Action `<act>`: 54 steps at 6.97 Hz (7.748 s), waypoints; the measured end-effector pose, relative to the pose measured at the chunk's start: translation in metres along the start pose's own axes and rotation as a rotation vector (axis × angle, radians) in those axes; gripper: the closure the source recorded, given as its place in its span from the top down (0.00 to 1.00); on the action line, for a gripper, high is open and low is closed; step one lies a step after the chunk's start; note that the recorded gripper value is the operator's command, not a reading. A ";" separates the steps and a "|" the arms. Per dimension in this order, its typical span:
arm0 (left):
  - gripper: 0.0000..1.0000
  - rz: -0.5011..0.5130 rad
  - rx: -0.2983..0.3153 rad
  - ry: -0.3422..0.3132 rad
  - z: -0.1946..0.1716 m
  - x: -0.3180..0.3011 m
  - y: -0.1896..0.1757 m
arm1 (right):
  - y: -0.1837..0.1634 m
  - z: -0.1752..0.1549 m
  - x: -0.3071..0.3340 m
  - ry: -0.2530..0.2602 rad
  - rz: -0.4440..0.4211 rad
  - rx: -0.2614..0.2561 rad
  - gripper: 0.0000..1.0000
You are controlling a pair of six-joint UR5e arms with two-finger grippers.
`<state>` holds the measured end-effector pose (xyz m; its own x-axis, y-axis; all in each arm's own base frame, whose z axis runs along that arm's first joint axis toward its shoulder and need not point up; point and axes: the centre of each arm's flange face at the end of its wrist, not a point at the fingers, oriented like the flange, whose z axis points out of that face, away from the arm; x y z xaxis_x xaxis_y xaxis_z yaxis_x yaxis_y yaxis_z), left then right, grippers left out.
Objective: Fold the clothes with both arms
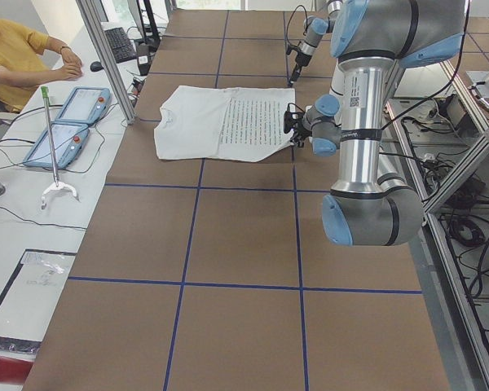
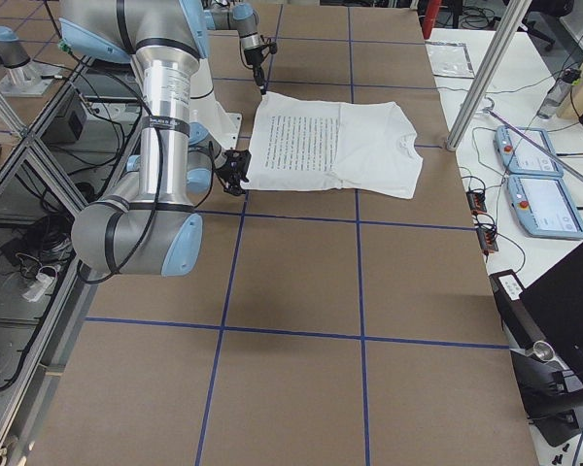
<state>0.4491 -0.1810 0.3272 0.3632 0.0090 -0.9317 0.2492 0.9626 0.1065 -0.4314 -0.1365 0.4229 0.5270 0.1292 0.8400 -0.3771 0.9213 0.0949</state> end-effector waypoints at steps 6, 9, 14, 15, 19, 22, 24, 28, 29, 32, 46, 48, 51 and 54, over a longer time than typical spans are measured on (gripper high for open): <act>0.00 0.000 0.000 -0.002 0.000 0.000 -0.001 | 0.016 0.016 -0.025 0.043 -0.024 0.013 0.00; 0.00 -0.001 0.000 0.001 -0.001 0.001 -0.001 | 0.014 0.013 -0.027 0.038 -0.022 0.008 0.00; 0.00 0.004 -0.044 0.050 -0.053 0.029 -0.011 | -0.011 -0.056 -0.048 0.071 -0.023 -0.063 0.00; 0.00 0.012 -0.099 0.057 -0.100 0.051 -0.018 | -0.029 -0.106 -0.062 0.082 -0.019 -0.109 0.00; 0.00 0.082 -0.133 0.081 -0.189 0.095 -0.072 | -0.135 -0.202 -0.104 0.120 0.037 -0.185 0.00; 0.00 0.183 0.019 -0.007 -0.149 0.119 -0.195 | -0.264 -0.176 -0.156 0.177 -0.001 -0.103 0.00; 0.00 0.213 0.083 -0.104 -0.120 0.112 -0.276 | -0.329 -0.143 -0.167 0.221 -0.035 -0.061 0.00; 0.00 0.235 0.137 -0.195 -0.005 0.066 -0.385 | -0.422 -0.025 -0.198 0.233 -0.021 -0.003 0.00; 0.00 0.240 0.154 -0.195 0.036 0.045 -0.404 | -0.440 0.006 -0.211 0.247 -0.015 -0.001 0.00; 0.00 0.239 0.194 -0.244 0.115 -0.007 -0.431 | -0.470 0.092 -0.196 0.258 -0.012 0.012 0.00; 1.00 0.417 0.130 -0.142 0.048 -0.038 -0.359 | -0.481 0.104 -0.164 0.296 -0.051 0.058 1.00; 0.99 0.363 0.055 -0.087 0.047 -0.038 -0.278 | -0.477 0.099 -0.167 0.283 -0.051 0.062 1.00; 0.75 0.286 0.007 -0.092 0.081 -0.032 -0.194 | -0.468 0.094 -0.170 0.267 -0.055 0.063 1.00; 0.50 0.257 -0.002 -0.105 0.088 -0.036 -0.181 | -0.464 0.094 -0.173 0.262 -0.056 0.063 1.00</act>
<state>0.4702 -0.3796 0.3719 0.5056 0.2253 -0.8328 0.1352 0.9327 0.3343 -0.4189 -0.6207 0.2839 0.7246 0.1767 0.6662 -0.3838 0.9063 0.1770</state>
